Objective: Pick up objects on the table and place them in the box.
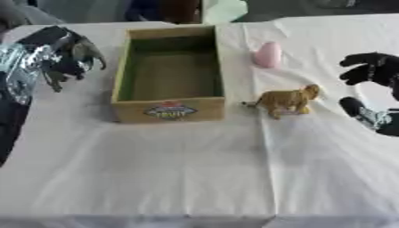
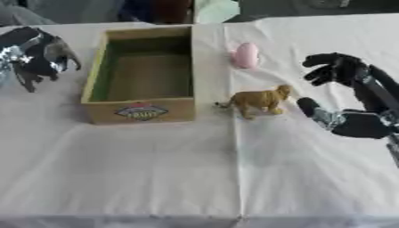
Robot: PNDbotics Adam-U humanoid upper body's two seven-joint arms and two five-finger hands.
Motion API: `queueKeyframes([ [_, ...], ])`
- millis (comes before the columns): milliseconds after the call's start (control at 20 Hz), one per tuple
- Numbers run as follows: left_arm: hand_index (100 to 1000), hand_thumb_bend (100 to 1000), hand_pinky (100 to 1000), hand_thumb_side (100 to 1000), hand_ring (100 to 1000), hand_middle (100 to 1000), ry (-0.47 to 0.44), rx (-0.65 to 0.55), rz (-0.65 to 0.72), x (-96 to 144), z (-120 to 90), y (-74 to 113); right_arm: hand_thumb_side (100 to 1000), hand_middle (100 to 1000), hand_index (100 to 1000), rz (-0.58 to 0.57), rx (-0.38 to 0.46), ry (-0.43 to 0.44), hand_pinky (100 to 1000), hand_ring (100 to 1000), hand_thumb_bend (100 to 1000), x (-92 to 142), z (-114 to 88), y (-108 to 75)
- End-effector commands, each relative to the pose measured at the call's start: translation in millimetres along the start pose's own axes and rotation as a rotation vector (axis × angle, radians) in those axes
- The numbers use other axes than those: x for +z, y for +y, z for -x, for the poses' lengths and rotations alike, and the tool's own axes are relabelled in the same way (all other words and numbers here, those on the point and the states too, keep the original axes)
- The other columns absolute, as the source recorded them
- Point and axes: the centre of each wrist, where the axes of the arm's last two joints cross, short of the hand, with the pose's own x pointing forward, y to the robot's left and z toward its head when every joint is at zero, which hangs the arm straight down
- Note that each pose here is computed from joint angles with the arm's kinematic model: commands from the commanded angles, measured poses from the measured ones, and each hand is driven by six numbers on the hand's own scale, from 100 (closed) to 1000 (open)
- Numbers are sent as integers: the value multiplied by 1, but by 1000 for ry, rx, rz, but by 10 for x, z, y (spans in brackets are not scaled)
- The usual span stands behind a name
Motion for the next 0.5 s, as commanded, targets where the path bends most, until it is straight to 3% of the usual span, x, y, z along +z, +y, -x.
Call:
queueKeyframes([
  [50, 665, 100, 552, 292, 417, 392, -72, -36, -101, 50, -154, 431, 407, 788, 873, 6, 18, -6, 705, 736, 361, -6, -23, -71],
  [250, 669, 100, 557, 304, 421, 397, -208, -56, -140, 15, -572, 557, 407, 788, 873, 0, 13, -7, 705, 736, 361, -13, -20, -59],
  [500, 670, 100, 560, 303, 425, 400, -330, -79, -123, -55, -1033, 500, 407, 787, 873, -12, 5, -16, 705, 736, 361, -39, -25, -41],
])
